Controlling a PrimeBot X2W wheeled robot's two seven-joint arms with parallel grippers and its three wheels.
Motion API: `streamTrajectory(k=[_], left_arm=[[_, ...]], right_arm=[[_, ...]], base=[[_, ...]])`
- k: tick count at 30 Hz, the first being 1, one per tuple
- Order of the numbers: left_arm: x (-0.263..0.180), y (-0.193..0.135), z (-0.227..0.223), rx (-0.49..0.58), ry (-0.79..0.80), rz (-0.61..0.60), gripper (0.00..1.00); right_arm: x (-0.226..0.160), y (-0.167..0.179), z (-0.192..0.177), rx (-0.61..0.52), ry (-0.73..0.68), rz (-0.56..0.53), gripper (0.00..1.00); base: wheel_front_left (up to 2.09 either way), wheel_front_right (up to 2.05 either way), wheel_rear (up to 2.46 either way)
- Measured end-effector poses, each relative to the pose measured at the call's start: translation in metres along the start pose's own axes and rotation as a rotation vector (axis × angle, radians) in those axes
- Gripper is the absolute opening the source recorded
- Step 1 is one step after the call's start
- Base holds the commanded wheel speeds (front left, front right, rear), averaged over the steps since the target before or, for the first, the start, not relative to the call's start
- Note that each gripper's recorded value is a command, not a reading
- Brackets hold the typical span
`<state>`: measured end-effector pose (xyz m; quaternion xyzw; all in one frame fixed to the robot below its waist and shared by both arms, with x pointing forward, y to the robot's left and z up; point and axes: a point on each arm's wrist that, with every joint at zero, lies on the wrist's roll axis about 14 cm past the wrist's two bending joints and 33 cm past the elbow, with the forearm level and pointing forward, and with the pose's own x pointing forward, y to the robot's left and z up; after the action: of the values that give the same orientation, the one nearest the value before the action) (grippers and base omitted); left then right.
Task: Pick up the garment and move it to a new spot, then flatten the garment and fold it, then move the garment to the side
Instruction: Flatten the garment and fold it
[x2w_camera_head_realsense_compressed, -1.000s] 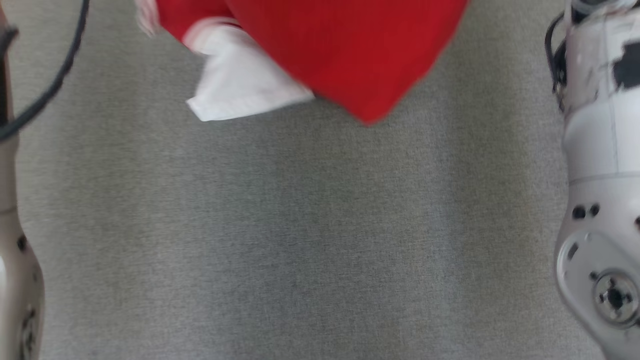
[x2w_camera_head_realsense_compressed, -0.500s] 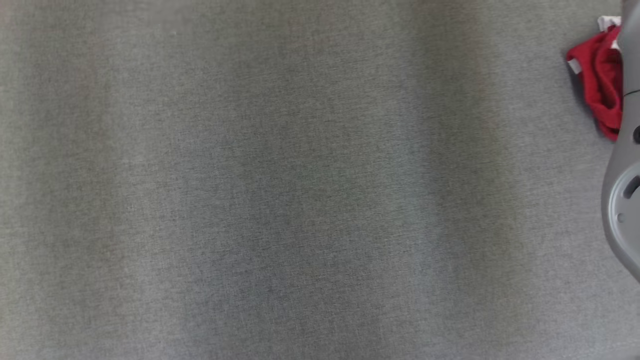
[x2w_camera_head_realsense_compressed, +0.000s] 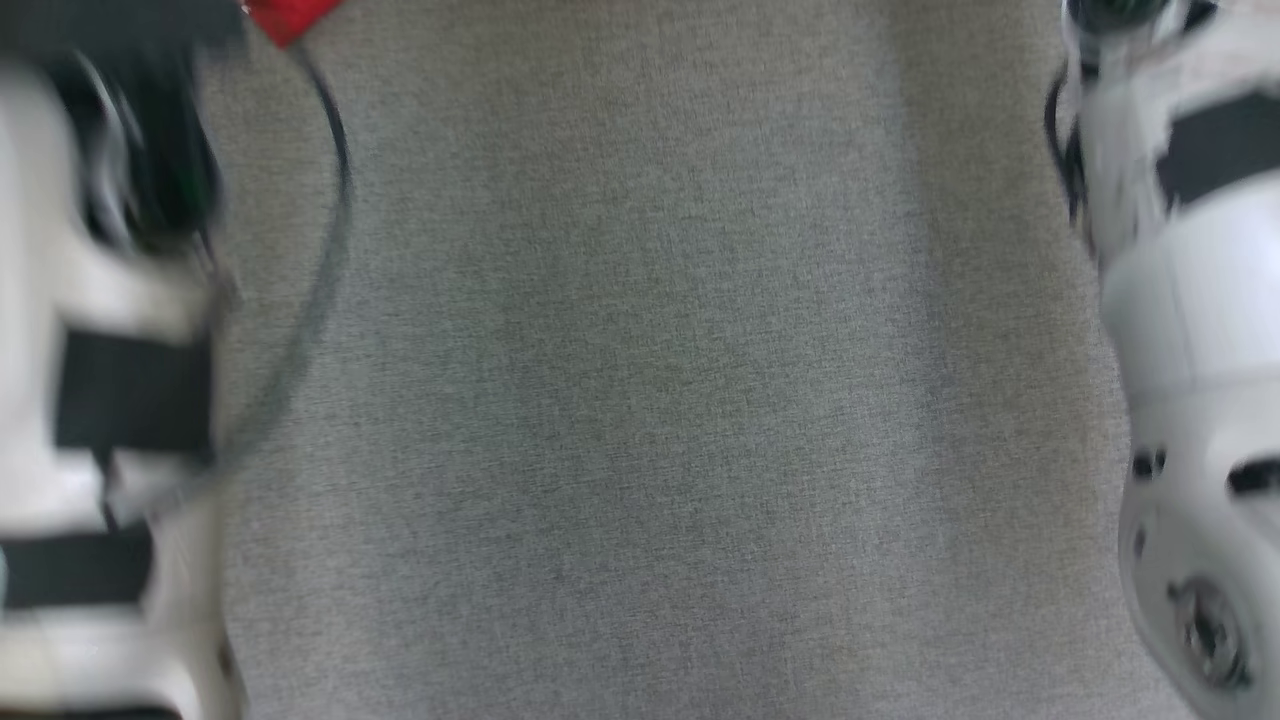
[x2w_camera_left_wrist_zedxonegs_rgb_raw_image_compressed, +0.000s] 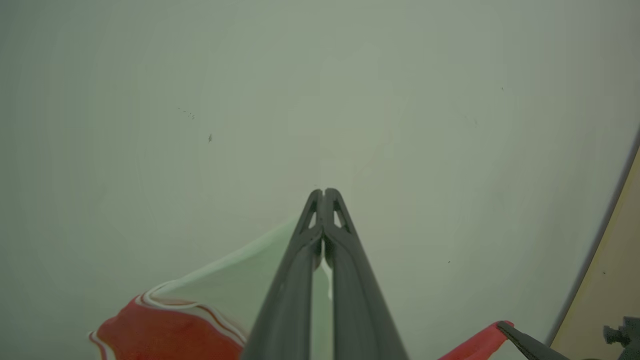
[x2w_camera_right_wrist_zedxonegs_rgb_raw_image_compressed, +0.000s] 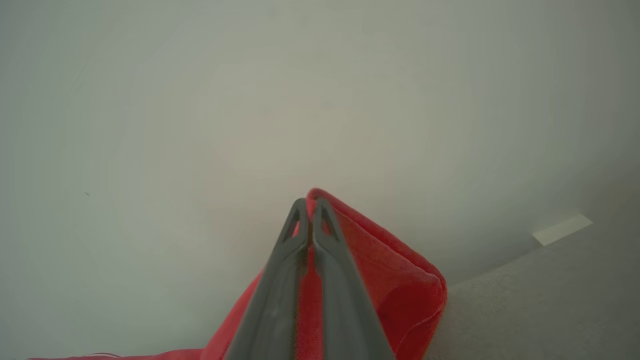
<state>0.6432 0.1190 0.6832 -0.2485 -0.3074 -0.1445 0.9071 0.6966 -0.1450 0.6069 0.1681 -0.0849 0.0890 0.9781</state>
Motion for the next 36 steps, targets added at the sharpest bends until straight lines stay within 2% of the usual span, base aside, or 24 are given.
streamTrajectory(k=[2,3,5,7,10,14,18,24,30,36], left_arm=[[-0.039,0.006,-0.011,-0.033,0.06,0.031,0.0],[-0.039,0.006,-0.011,-0.033,0.06,0.031,0.0],[-0.068,0.014,-0.013,-0.046,0.099,0.077,0.0],[-0.097,0.023,-0.013,-0.068,0.14,0.135,0.0],[-0.142,0.038,-0.006,-0.142,0.172,0.283,0.0],[-0.202,0.049,0.01,-0.145,0.226,0.442,0.0],[-0.247,0.043,0.027,-0.163,0.261,0.53,0.0],[-0.295,0.028,0.049,-0.207,0.284,0.614,0.0],[-0.332,0.014,0.073,-0.19,0.283,0.655,0.0],[-0.361,0.005,0.093,-0.188,0.266,0.699,0.0]], right_arm=[[-0.027,-0.008,-0.038,-0.015,0.128,0.008,0.0],[-0.027,-0.008,-0.038,-0.015,0.128,0.008,0.0],[-0.052,-0.016,-0.058,-0.025,0.2,0.005,0.0],[-0.082,-0.026,-0.078,-0.083,0.291,0.004,0.0],[-0.132,-0.045,-0.1,-0.085,0.409,-0.05,0.0],[-0.195,-0.045,-0.113,-0.045,0.499,-0.106,0.0],[-0.238,-0.036,-0.105,0.001,0.499,-0.158,0.0],[-0.284,-0.032,-0.087,-0.013,0.501,-0.215,0.0],[-0.31,-0.026,-0.067,-0.045,0.481,-0.224,0.0],[-0.324,-0.02,-0.062,-0.006,0.482,-0.214,0.0]], base=[[0.0,0.0,0.0],[0.0,0.0,0.0],[0.0,0.0,0.0],[0.0,0.0,0.0],[0.0,0.0,0.0],[0.0,0.0,0.0],[0.0,0.0,0.0],[0.0,0.0,0.0],[0.0,0.0,0.0],[0.0,0.0,0.0]])
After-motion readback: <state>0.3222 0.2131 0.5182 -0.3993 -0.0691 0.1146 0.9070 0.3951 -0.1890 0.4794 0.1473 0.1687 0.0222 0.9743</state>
